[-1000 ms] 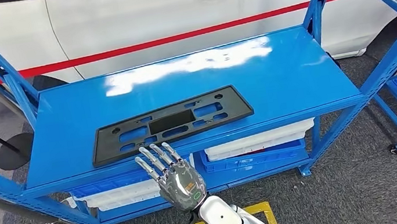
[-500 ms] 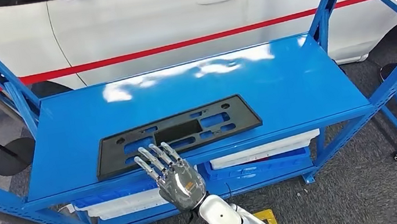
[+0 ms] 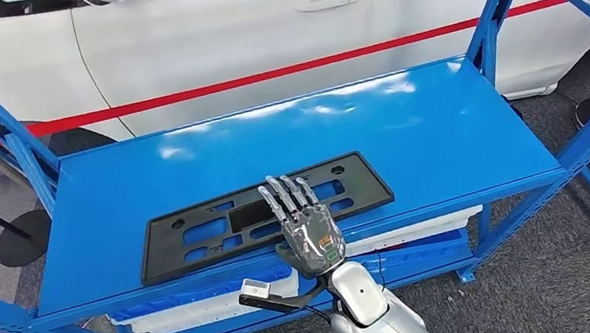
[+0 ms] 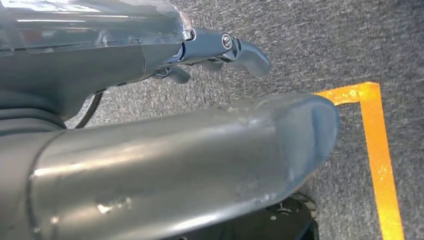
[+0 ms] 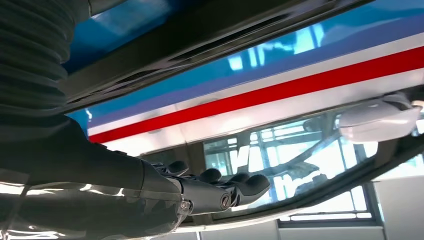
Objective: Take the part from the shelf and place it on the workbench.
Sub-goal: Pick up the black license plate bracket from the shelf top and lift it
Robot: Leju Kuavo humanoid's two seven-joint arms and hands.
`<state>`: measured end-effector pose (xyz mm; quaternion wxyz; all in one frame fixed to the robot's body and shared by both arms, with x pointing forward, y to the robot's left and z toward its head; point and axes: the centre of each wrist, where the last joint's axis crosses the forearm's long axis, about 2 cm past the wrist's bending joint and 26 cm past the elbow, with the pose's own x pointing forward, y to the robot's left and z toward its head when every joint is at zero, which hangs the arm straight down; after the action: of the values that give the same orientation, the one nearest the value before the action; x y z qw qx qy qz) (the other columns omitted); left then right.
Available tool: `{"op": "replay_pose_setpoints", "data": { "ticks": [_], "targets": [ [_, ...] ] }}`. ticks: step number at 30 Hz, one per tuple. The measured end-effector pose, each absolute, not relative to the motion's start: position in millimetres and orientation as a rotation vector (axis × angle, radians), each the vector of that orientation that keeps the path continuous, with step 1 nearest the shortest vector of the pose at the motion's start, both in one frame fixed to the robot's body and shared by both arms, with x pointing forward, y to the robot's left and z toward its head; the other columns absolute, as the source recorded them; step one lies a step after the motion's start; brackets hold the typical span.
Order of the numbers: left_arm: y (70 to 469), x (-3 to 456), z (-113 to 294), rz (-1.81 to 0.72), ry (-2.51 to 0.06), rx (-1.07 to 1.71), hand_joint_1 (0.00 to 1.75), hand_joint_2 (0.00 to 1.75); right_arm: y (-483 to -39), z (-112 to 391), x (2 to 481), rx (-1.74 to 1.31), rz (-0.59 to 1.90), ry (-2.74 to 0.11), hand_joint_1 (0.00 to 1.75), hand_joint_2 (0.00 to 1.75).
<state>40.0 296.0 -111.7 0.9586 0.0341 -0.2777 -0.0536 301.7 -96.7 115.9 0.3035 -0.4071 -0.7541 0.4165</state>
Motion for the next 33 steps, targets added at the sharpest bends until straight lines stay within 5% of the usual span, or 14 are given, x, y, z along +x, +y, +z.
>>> {"op": "replay_pose_setpoints", "data": {
  "ticks": [17, 21, 33],
  "targets": [
    [305.6, 41.0, -111.4, -0.170, -0.571, 0.106, 0.00, 0.00, -101.1, 115.2, 317.9, -1.171, 1.252, -1.894, 0.01, 1.75],
    [305.9, 42.5, -111.2, -0.175, -0.575, 0.103, 0.00, 0.00, -99.0, 113.5, 321.3, -1.173, 1.336, -1.854, 1.73, 1.75],
    [306.6, 42.0, -111.3, -0.142, -0.573, 0.102, 0.00, 0.00, -92.2, 114.7, 332.6, -1.098, 1.496, -1.785, 1.73, 1.75]
  ]
}}
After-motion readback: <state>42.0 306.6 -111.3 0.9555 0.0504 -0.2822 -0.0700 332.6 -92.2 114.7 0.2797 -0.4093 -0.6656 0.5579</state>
